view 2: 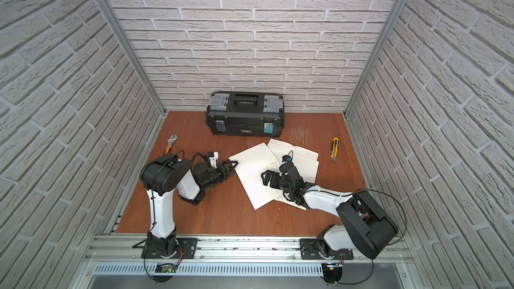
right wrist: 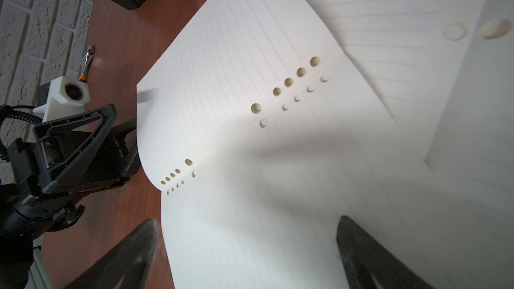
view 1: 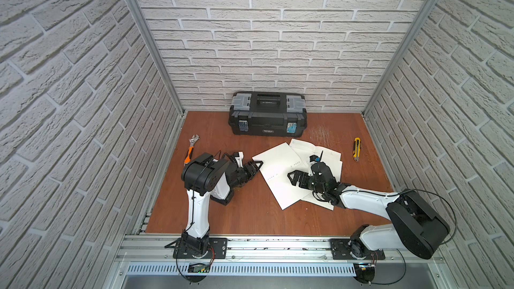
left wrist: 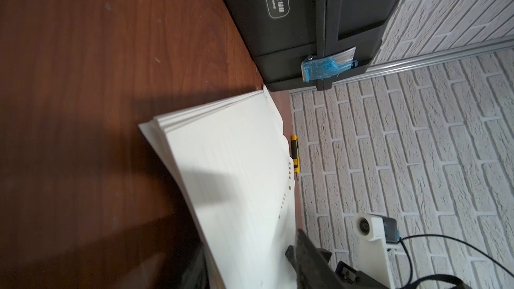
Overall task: Close the notebook
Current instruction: Close the notebook at the center of the board.
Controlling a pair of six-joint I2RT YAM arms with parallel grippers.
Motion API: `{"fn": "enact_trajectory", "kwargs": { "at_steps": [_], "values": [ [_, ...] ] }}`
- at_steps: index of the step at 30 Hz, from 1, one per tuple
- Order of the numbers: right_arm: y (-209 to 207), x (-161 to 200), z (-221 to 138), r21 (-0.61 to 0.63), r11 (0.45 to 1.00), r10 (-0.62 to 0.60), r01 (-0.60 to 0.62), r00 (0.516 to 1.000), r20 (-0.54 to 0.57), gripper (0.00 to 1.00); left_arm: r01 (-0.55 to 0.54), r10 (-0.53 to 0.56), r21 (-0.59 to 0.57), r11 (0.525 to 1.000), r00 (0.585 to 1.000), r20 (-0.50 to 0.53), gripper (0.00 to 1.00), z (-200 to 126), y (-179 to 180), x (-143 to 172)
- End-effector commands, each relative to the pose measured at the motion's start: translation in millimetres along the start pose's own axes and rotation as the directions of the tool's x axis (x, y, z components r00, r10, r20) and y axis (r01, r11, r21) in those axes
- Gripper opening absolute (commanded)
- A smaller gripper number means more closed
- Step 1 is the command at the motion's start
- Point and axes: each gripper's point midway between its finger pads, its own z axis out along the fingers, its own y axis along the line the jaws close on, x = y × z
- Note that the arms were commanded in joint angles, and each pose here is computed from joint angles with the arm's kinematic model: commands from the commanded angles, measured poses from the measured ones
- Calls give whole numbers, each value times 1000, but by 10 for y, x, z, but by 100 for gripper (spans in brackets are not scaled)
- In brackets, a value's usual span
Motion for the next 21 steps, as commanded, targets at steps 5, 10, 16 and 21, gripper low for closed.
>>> {"fn": "enact_trajectory", "kwargs": {
  "at_steps": [5, 10, 16, 21],
  "values": [
    [-135, 175, 2, 35, 999, 8, -6, 999, -44, 100, -16, 2, -98, 995, 991, -136, 26, 82, 384, 291],
    [-137, 186, 16, 32, 999, 9, -7, 999, -47, 100, -33, 19, -91, 995, 988, -153, 0, 148, 347, 288],
    [-95, 155, 15, 21, 1000, 2, -1, 999, -41, 100, -83, 71, -73, 994, 985, -154, 0, 131, 216, 308],
    [-16, 69, -47, 9, 1000, -26, 26, 999, -26, 100, -162, 148, -97, 982, 980, -136, 0, 14, 85, 337]
  ]
}}
